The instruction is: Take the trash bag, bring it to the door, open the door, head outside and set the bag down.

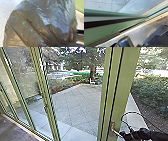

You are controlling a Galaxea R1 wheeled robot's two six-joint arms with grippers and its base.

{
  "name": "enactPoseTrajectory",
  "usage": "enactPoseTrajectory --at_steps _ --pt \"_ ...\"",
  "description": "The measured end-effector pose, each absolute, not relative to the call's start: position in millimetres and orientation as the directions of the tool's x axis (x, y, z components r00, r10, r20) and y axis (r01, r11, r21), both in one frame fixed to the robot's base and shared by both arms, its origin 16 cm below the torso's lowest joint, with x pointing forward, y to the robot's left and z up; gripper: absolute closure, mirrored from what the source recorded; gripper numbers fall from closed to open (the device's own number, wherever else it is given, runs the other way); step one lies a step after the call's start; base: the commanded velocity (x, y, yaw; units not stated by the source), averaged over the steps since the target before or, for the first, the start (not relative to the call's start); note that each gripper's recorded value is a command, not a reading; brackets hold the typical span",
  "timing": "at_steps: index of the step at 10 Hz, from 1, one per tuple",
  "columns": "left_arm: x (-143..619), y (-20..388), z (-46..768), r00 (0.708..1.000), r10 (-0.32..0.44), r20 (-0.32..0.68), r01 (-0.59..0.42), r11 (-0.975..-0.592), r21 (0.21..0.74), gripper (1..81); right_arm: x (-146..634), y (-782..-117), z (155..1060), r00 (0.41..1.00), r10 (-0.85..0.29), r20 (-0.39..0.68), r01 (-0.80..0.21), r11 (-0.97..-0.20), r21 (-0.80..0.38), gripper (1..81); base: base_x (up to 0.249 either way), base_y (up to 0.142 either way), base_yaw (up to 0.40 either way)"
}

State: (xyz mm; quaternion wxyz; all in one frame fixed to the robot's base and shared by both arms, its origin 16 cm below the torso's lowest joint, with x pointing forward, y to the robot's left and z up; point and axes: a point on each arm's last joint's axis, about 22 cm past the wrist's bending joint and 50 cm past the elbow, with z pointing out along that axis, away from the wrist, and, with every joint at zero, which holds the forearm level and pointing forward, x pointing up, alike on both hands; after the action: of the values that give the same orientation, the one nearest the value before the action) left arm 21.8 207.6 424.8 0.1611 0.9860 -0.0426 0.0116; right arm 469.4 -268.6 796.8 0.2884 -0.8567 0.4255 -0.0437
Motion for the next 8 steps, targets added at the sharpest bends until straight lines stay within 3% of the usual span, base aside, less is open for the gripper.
enactPoseTrajectory --at_steps 8 --pt "22.3 203.7 424.7 0.996 -0.081 0.038 -0.089 -0.944 0.319 81.1 470.7 -258.6 768.3 0.649 -0.749 -0.136 -0.697 -0.513 -0.501 1.0 0.0 0.0 0.0"
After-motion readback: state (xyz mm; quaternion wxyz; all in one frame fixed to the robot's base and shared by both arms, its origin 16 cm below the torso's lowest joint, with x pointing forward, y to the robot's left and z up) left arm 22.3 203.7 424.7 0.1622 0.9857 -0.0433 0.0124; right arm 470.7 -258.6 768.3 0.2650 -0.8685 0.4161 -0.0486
